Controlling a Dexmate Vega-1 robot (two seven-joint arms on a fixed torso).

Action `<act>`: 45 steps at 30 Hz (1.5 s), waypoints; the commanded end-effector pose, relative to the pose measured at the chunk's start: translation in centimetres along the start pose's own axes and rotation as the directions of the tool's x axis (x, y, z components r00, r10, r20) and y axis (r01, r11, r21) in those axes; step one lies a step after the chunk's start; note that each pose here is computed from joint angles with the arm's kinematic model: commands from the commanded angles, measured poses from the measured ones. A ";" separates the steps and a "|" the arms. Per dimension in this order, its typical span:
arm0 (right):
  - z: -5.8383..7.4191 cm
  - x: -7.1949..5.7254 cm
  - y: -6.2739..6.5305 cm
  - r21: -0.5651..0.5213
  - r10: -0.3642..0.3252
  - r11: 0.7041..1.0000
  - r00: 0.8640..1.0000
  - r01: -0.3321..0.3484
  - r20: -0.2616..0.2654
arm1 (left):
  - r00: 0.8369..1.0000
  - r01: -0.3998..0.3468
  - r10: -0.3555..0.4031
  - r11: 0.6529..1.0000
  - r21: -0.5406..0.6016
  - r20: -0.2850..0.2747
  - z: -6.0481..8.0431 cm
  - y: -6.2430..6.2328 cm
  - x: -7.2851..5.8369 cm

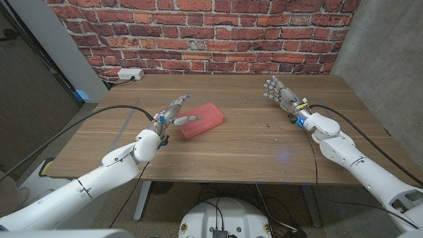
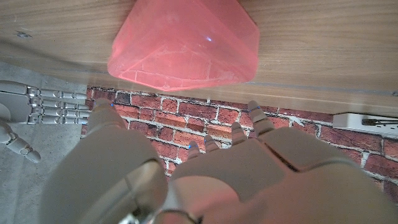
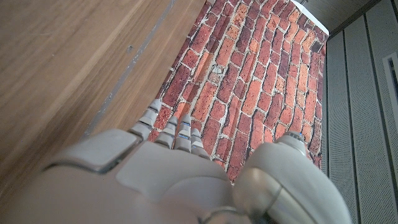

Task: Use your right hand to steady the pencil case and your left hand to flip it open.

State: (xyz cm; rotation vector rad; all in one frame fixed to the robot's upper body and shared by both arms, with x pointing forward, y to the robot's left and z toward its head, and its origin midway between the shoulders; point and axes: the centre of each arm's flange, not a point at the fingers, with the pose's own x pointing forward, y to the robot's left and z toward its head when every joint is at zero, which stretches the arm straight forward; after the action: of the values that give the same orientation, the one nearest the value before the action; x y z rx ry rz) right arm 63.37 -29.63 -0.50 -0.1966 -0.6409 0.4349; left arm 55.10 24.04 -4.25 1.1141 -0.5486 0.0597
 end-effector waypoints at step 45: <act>-0.1 -0.9 -0.6 0.056 -0.066 0.996 0.998 0.066 0.005 | 0.989 0.137 -0.140 0.989 0.056 0.048 2.3 -2.9 2.6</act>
State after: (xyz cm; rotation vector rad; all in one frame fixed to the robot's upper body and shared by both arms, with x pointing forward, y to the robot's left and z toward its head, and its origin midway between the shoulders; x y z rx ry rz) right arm 63.08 -30.00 -0.79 -0.1487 -0.6358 0.4148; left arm 56.84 20.79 -5.08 1.2001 -0.4916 -0.0291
